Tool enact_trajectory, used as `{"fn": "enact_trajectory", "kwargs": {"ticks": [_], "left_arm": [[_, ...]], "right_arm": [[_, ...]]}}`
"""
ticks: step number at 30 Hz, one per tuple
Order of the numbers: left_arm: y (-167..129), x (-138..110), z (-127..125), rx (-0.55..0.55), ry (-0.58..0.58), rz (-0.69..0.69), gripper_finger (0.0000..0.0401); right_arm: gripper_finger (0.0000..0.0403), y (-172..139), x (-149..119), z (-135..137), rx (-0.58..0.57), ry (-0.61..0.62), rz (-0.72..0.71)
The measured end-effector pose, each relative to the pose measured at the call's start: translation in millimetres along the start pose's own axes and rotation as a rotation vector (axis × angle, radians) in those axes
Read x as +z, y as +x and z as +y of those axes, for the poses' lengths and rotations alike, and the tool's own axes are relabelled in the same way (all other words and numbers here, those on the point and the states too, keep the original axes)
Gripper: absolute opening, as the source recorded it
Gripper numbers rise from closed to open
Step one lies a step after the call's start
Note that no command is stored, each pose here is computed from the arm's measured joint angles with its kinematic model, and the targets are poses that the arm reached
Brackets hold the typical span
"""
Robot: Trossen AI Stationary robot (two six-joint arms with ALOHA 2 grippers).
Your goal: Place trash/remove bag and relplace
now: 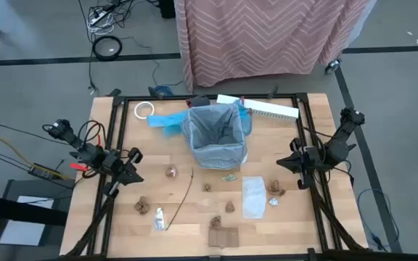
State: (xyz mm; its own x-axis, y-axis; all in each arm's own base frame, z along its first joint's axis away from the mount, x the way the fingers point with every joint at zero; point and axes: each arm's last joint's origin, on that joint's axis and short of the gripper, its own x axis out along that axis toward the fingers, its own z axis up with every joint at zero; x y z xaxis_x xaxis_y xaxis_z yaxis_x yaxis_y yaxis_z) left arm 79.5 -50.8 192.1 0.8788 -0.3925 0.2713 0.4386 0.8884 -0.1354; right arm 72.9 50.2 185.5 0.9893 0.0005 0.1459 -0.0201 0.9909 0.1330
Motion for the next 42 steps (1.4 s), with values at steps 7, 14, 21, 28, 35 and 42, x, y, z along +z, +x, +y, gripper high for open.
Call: {"fn": "enact_trajectory", "kwargs": {"ticks": [7, 14, 21, 28, 35, 42], "left_arm": [[0.0, 0.0, 0.0, 0.000, 0.000, 0.000, 0.0015], [0.0, 0.0, 0.0, 0.000, 0.000, 0.000, 0.0015], [0.0, 0.0, 0.0, 0.000, 0.000, 0.000, 0.0015], [0.0, 0.0, 0.0, 0.000, 0.000, 0.000, 0.0015], [0.0, 0.0, 0.0, 0.000, 0.000, 0.000, 0.0015], [-0.3, 6.2, 1.3, 0.055, -0.015, -0.066, 0.0015]], "right_arm": [[0.0004, 0.0, 0.0, 0.0, 0.000, 0.000, 0.000], [0.0004, 0.0, 0.0, 0.0, 0.000, 0.000, 0.000], [0.0004, 0.0, 0.0, 0.0, 0.000, 0.000, 0.000], [0.0004, 0.0, 0.0, 0.0, 0.000, 0.000, 0.000], [0.0004, 0.0, 0.0, 0.0, 0.000, 0.000, 0.000], [0.0004, 0.0, 0.0, 0.0, 0.000, 0.001, 0.000]]}}
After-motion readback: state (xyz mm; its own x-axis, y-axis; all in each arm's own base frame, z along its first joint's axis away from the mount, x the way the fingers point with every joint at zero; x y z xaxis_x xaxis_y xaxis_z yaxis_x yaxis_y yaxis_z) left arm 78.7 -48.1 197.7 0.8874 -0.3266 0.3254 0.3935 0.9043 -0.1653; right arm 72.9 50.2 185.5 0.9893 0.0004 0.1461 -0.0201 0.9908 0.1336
